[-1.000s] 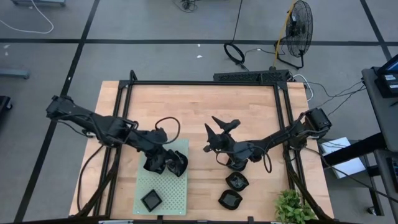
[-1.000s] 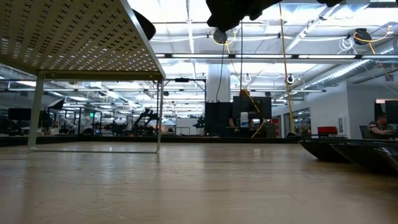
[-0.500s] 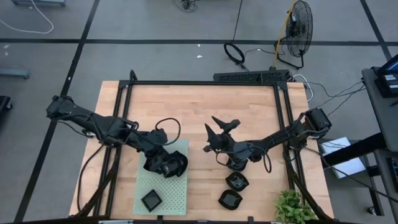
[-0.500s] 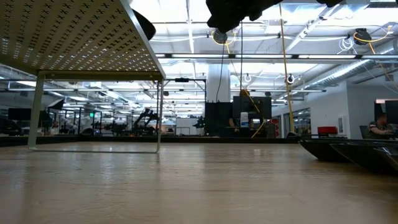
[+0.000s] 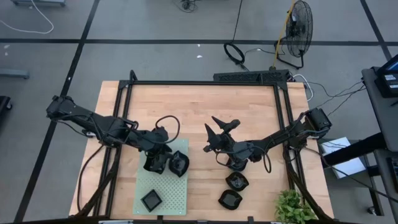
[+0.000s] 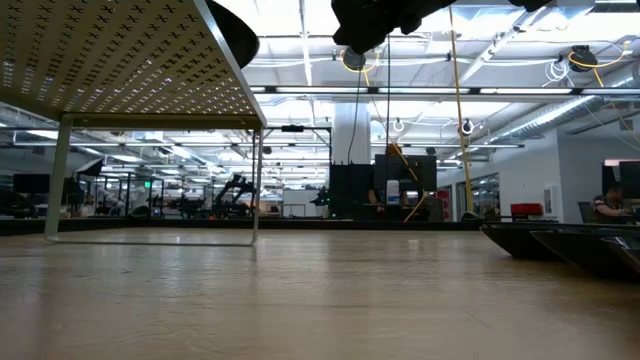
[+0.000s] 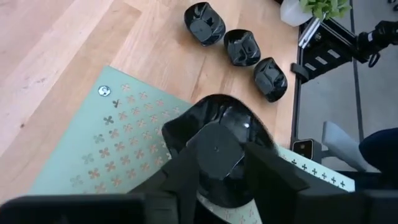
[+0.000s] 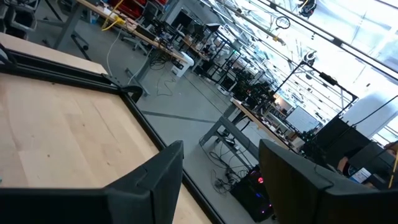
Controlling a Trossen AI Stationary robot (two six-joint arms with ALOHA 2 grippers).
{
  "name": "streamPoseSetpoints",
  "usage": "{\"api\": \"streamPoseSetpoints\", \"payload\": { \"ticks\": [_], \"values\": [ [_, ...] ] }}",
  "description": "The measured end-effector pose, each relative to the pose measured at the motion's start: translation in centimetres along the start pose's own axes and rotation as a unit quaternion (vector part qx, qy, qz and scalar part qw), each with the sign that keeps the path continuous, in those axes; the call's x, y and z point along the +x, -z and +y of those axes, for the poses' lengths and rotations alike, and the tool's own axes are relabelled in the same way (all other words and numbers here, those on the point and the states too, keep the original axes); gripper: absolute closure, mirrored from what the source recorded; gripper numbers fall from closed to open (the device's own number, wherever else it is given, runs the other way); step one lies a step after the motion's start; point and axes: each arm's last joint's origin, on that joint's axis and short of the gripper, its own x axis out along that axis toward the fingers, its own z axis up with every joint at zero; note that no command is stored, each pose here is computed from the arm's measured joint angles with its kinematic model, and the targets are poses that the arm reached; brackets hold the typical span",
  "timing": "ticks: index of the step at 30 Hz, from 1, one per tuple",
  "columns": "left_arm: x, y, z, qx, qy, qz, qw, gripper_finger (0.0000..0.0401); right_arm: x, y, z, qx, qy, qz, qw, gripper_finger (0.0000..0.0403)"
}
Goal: Pick & Place Mini shaped plates
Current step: Stack the leaf shaped plate on top of the other leaf shaped plates on the shelf
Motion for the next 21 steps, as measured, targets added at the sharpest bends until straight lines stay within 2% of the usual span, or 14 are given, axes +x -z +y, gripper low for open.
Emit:
{"api": "streamPoseSetpoints", "payload": {
  "ticks": [4,12,14,17,21],
  "values": [
    [0.0,0.0,0.0,0.013,-0.002,-0.004,1.000,0.0243,0.0,0.0,0.0,-0.001,0.000,0.000,1.000,0.0206],
    [-1.9,-0.3,-0.1,0.146,0.027,-0.030,0.988,0.0233,0.0,0.0,0.0,-0.002,0.000,0.000,1.000,0.0206],
    [-2.8,-0.2,0.1,0.165,0.013,-0.045,0.985,0.0233,-0.3,-0.1,0.1,-0.002,-0.004,-0.002,1.000,0.0206],
    [-4.0,0.3,0.9,0.195,-0.044,-0.077,0.977,0.0233,-1.4,-0.4,0.1,-0.015,-0.015,-0.009,1.000,0.0206],
    [-4.6,1.5,2.9,0.202,-0.107,-0.127,0.965,0.0233,-4.0,-1.3,-0.6,-0.022,-0.026,-0.011,0.999,0.0206]
  ]
}}
